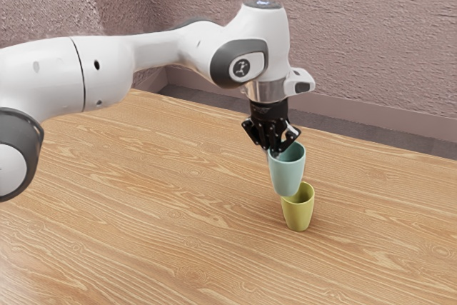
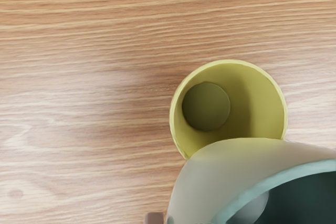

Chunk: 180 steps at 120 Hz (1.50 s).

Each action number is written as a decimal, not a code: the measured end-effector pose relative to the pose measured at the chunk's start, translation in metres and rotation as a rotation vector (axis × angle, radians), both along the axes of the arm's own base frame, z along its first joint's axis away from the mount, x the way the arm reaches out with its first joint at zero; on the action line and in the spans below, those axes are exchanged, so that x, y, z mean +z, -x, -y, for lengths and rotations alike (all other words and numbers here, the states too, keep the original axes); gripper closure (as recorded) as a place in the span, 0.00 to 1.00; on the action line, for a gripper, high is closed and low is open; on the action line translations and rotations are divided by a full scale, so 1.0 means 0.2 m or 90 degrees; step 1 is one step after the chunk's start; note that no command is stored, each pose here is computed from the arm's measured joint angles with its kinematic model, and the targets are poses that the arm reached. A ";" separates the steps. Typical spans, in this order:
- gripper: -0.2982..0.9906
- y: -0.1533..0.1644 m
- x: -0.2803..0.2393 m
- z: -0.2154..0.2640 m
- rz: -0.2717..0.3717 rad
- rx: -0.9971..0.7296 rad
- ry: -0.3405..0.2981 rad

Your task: Place the left cup onto the right cup

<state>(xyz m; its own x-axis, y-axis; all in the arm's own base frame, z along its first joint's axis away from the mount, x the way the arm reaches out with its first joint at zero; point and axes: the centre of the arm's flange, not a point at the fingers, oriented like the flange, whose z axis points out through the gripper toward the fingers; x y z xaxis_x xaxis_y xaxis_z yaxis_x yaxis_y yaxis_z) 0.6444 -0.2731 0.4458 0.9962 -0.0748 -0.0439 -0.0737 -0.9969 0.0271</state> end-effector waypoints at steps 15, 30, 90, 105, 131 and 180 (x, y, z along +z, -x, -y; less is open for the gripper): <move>0.84 -0.02 0.03 0.01 0.012 0.002 0.007; 0.84 -0.04 0.05 0.02 0.017 0.003 0.010; 0.84 -0.09 0.01 0.02 0.013 0.007 0.011; 0.84 -0.09 -0.04 0.02 0.005 0.008 0.009; 0.84 -0.11 -0.10 0.03 -0.004 0.010 0.009; 0.84 -0.12 -0.16 0.02 -0.013 0.013 0.007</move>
